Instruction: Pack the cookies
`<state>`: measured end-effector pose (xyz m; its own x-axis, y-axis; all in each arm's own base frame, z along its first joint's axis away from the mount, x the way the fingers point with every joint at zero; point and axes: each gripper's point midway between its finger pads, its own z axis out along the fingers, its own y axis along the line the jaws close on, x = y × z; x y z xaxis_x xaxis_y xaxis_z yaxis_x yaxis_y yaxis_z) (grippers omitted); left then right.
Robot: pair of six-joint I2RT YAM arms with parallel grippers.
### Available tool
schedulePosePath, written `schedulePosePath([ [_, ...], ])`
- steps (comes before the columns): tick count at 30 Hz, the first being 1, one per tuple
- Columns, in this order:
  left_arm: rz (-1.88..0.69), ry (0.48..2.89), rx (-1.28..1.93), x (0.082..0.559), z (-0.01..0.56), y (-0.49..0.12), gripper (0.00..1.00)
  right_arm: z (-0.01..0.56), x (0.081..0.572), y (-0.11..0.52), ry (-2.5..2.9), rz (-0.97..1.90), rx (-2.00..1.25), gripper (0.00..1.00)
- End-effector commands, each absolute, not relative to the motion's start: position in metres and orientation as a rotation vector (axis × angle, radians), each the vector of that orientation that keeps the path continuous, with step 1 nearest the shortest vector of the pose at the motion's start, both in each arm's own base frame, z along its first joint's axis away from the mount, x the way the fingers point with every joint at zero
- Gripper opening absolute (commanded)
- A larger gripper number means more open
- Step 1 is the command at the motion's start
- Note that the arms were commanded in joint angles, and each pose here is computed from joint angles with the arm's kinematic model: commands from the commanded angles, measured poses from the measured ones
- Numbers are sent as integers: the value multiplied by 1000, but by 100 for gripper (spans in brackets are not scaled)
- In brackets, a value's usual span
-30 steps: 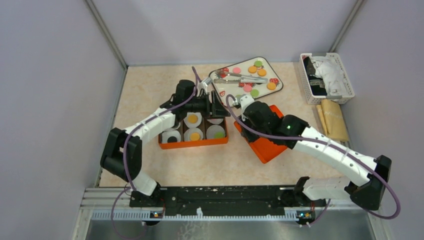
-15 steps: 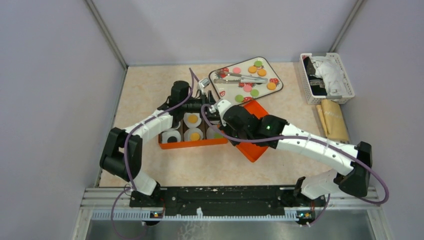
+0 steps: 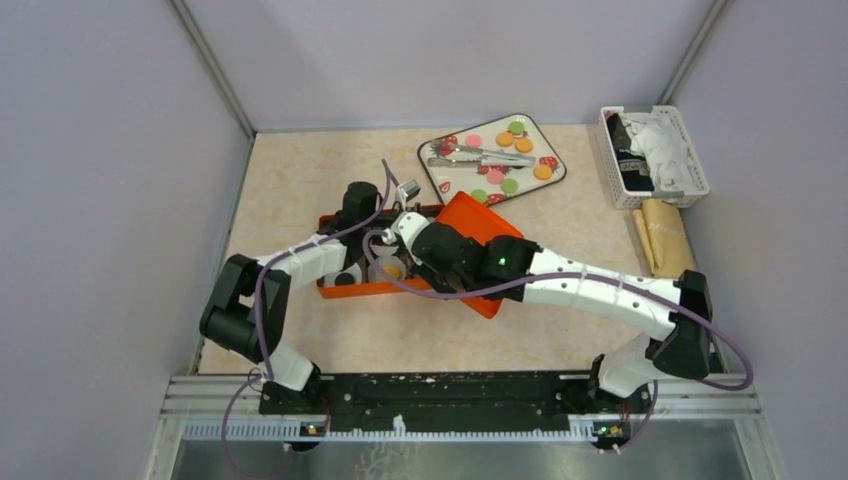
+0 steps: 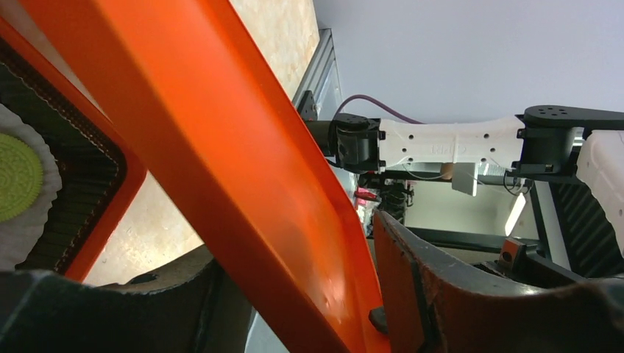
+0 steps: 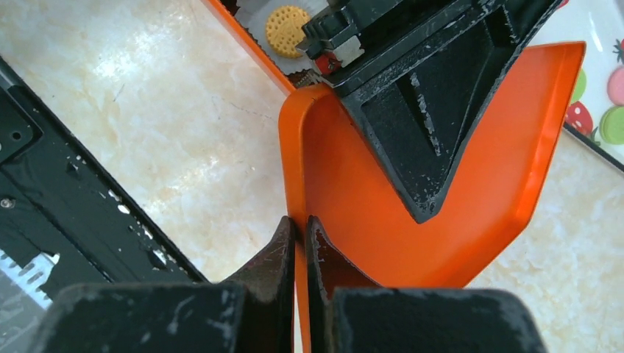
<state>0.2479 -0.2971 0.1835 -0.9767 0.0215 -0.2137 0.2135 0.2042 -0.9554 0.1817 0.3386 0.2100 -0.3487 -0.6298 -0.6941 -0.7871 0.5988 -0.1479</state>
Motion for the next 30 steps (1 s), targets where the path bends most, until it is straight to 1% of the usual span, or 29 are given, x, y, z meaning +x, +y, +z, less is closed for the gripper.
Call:
schedulePosePath([
  [1, -1930, 2253, 306, 240, 189, -298, 62, 240, 192, 348, 1987, 250, -1099, 0],
  [2, -1934, 2252, 302, 240, 188, -298, 60, 239, 189, 350, 1983, 262, -1107, 0],
  [4, -1950, 2242, 302, 239, 188, -298, 51, 238, 186, 354, 1978, 280, -1121, 0],
  [13, -1951, 2241, 298, 248, 189, -302, 3, 238, 161, 360, 1940, 231, -1190, 0],
  [14, -1945, 2245, 292, 250, 187, -303, 0, 236, 162, 359, 1942, 211, -1188, 0],
  [18, -1933, 2254, 269, 254, 186, -304, 0, 231, 174, 346, 1942, 57, -1133, 0],
  [19, -1932, 2254, 267, 255, 187, -304, 0, 230, 177, 342, 1940, 9, -1121, 4],
  [21, -1932, 2256, 267, 255, 189, -304, 0, 228, 182, 335, 1924, -92, -1100, 22],
  [23, -1927, 2254, 271, 256, 192, -305, 0, 227, 179, 333, 1898, -162, -1097, 36],
  [25, -1919, 2255, 275, 258, 195, -305, 0, 224, 174, 333, 1886, -198, -1105, 45],
  [27, -1921, 2258, 276, 259, 197, -305, 0, 218, 169, 335, 1885, -209, -1115, 50],
  [30, -1920, 2262, 270, 263, 198, -305, 0, 209, 158, 338, 1901, -194, -1119, 51],
])
